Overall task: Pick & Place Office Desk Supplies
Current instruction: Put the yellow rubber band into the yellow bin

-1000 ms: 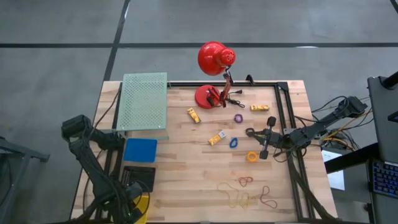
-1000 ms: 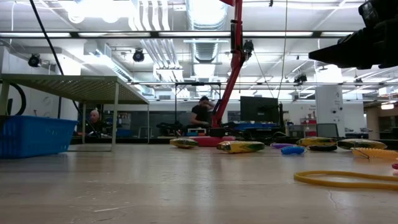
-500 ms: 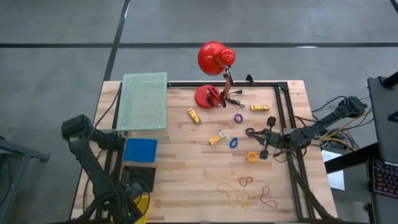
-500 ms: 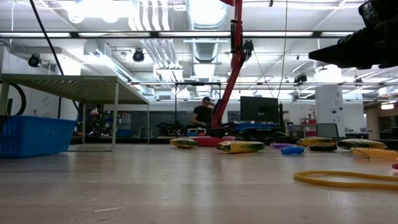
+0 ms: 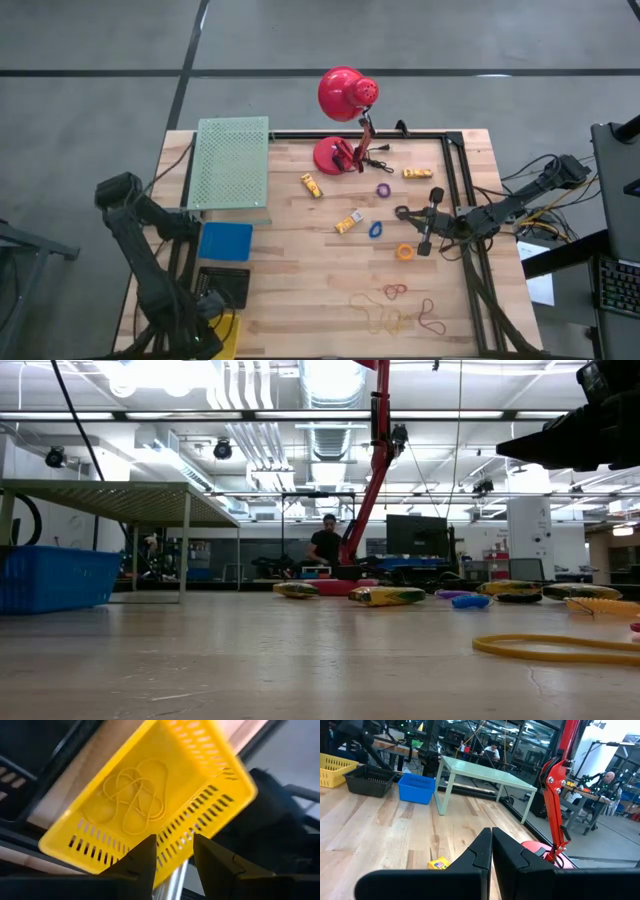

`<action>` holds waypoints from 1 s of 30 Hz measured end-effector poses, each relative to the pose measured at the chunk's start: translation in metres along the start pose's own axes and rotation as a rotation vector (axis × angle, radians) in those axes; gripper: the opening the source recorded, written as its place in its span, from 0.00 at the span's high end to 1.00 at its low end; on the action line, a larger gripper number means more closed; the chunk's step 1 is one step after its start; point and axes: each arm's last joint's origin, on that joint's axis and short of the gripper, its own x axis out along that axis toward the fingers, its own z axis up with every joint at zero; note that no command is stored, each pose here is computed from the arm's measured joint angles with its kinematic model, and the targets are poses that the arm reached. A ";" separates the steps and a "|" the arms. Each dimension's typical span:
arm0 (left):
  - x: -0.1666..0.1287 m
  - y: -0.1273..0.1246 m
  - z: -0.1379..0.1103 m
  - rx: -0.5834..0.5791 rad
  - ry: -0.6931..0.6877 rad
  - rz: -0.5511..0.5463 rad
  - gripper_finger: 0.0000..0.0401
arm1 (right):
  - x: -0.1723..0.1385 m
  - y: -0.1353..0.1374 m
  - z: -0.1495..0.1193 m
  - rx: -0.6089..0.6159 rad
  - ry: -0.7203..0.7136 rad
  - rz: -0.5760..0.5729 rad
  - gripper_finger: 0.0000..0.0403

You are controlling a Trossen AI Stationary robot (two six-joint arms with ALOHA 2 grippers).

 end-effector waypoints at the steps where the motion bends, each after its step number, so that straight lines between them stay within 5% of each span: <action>1: -0.005 0.001 0.000 0.001 -0.019 -0.020 0.66 | 0.000 0.000 0.000 0.000 0.000 0.000 0.98; 6: -0.028 0.006 0.007 0.039 -0.152 -0.097 0.66 | 0.000 0.000 0.000 0.000 0.000 0.000 0.98; 10: -0.046 0.011 0.017 0.196 -0.321 -0.126 0.66 | 0.000 0.000 0.000 0.000 0.000 0.000 0.98; 15: -0.068 0.012 0.031 0.473 -0.733 -0.121 0.66 | 0.000 0.000 0.000 0.000 0.000 0.001 0.98; 20: -0.081 0.006 0.046 0.632 -1.120 0.001 0.66 | 0.000 0.000 0.000 0.000 0.000 0.000 0.98; 30: -0.084 -0.018 0.121 0.926 -1.134 -0.098 0.66 | 0.000 0.000 0.000 0.000 0.000 0.000 0.98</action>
